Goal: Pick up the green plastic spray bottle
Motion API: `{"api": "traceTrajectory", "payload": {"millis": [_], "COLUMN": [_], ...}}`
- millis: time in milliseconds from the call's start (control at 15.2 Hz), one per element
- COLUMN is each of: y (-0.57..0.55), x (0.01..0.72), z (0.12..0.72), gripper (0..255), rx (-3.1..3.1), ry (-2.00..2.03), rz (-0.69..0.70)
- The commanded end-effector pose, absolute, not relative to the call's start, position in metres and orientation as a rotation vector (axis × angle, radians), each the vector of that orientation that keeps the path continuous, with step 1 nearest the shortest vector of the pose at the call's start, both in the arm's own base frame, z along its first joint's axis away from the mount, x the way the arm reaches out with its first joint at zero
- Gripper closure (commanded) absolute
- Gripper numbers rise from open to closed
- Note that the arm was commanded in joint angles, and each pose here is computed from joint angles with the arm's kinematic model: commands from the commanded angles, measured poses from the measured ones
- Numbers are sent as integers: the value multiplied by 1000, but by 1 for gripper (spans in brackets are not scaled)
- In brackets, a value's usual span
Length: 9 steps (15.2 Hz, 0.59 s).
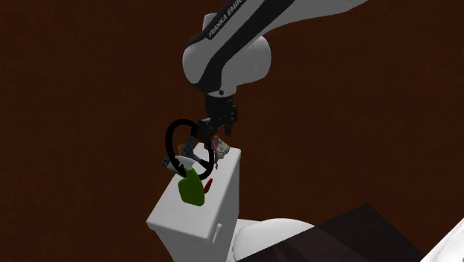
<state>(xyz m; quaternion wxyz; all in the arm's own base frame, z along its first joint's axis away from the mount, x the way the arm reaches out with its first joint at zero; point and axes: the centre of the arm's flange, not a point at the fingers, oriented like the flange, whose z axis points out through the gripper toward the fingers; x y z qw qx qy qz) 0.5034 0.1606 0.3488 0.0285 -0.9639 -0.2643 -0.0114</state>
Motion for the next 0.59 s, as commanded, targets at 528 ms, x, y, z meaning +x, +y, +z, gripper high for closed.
{"api": "traceTrajectory", "payload": {"millis": [528], "y": [236], "x": [565], "z": [265], "gripper": [0], "rx": [-2887], "ry": [-1032], "rz": [-77]}}
